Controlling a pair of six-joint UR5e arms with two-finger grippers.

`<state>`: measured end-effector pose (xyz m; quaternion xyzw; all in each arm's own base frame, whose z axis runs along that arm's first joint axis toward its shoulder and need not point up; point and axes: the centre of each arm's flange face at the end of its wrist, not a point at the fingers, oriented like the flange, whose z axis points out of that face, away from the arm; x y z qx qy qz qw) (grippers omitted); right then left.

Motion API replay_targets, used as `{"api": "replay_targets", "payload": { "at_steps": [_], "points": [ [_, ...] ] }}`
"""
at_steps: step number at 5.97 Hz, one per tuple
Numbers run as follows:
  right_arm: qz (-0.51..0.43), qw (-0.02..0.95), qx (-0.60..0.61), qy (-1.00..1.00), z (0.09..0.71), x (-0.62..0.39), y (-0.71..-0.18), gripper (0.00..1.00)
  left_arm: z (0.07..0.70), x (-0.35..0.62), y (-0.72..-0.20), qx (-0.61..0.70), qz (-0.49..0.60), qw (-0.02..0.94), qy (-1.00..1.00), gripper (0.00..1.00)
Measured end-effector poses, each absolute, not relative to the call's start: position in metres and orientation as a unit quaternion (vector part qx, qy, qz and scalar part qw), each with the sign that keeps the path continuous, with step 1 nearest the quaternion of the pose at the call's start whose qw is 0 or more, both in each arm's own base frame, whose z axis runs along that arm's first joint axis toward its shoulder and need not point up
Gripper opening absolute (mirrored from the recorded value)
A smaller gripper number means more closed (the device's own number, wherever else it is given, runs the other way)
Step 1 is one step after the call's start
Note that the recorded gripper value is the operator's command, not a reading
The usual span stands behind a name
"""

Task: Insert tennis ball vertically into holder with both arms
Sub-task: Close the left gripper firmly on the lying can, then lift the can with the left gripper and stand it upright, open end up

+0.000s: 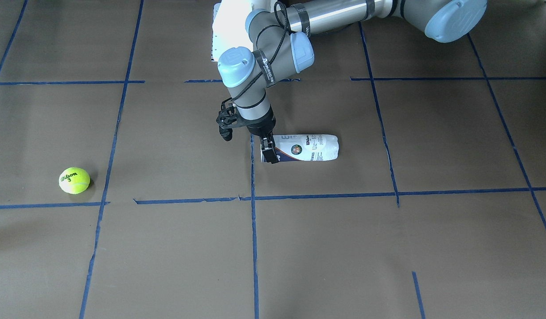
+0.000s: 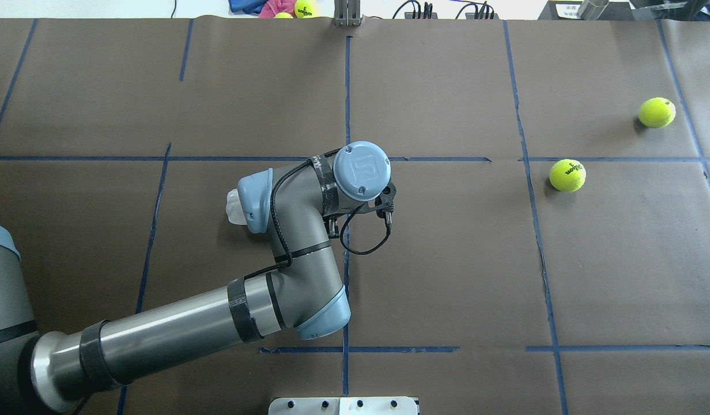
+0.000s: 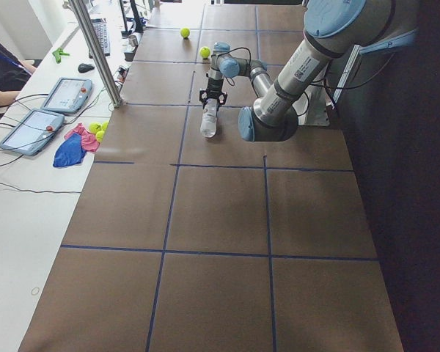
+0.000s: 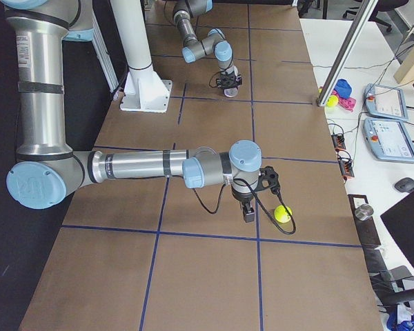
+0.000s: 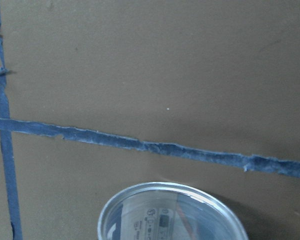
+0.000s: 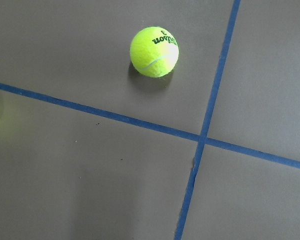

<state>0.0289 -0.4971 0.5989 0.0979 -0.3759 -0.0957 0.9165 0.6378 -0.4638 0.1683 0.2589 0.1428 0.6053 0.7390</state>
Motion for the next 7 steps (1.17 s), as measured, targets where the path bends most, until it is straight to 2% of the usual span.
{"api": "replay_targets", "payload": {
  "at_steps": [4, 7],
  "points": [
    [-0.097, 0.916, 0.099, -0.376, 0.599, 0.029, -0.497, 1.0, 0.061, 0.534, -0.486, 0.363, 0.525, 0.725, 0.257, 0.77],
    [-0.097, 0.916, 0.1, -0.376, 0.598, 0.029, -0.497, 1.0, 0.028, 0.485, -0.498, 0.461, 0.43, 0.674, 0.386, 0.78]
  ]
}}
